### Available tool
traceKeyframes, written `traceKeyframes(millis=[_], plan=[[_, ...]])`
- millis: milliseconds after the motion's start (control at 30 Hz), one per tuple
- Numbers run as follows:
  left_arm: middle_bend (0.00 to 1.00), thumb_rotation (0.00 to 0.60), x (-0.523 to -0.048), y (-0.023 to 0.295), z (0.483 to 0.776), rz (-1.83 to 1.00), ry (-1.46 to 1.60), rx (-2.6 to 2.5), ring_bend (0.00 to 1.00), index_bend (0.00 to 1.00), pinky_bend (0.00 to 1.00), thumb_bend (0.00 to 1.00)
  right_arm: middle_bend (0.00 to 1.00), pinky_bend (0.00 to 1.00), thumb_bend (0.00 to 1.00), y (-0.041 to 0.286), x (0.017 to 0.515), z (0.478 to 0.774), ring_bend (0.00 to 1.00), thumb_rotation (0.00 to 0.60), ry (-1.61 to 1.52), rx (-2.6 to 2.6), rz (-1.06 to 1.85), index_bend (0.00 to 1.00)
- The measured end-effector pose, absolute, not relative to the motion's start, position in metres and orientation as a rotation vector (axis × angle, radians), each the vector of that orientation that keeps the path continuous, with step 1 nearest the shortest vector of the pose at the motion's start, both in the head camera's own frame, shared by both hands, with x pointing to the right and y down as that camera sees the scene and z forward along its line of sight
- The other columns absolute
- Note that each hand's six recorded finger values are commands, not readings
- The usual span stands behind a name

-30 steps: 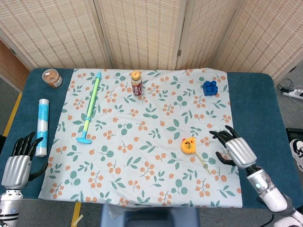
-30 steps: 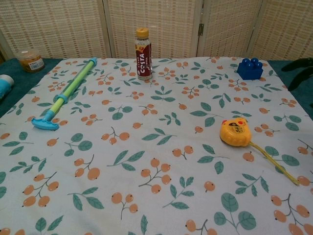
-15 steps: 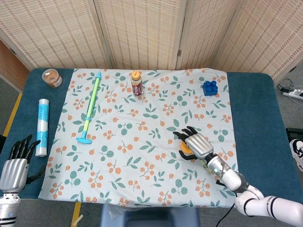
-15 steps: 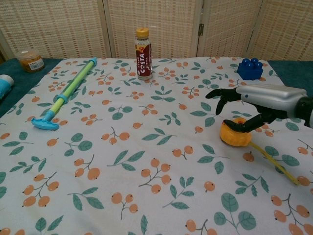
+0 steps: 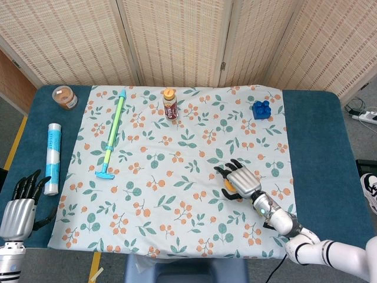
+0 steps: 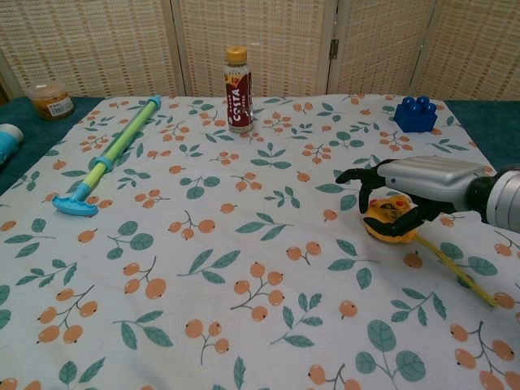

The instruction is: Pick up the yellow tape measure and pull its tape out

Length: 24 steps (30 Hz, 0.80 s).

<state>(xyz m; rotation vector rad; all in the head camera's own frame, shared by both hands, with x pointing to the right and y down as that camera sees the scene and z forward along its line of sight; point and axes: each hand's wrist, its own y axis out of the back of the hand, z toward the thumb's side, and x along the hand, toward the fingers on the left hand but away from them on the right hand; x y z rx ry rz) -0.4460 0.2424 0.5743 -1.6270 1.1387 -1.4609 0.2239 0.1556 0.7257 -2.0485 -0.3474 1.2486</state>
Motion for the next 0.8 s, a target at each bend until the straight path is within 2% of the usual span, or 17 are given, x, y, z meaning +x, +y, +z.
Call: traceKeyframes(millis=[333, 467, 600, 800], plan=[[0.02, 0.600, -0.443, 0.244, 0.575, -1.458, 1.133, -1.633, 0.03, 0.17, 0.00, 0.36, 0.37, 0.00, 0.55, 0.176, 0.250, 0.709, 0.14, 0.350, -0.300, -2.005, 1.212, 0.10], [0.02, 0.600, -0.441, 0.245, 0.576, -1.456, 1.132, -1.640, 0.03, 0.17, 0.00, 0.36, 0.33, 0.00, 0.55, 0.182, 0.256, 0.700, 0.13, 0.350, -0.297, -1.998, 1.176, 0.10], [0.02, 0.600, -0.441, 0.244, 0.576, -1.456, 1.130, -1.641, 0.03, 0.17, 0.00, 0.36, 0.27, 0.00, 0.55, 0.179, 0.267, 0.690, 0.11, 0.350, -0.385, -1.988, 1.158, 0.10], [0.02, 0.600, -0.439, 0.243, 0.576, -1.445, 1.126, -1.643, 0.03, 0.17, 0.00, 0.36, 0.31, 0.00, 0.55, 0.172, 0.293, 0.687, 0.11, 0.350, -0.478, -1.963, 1.246, 0.10]])
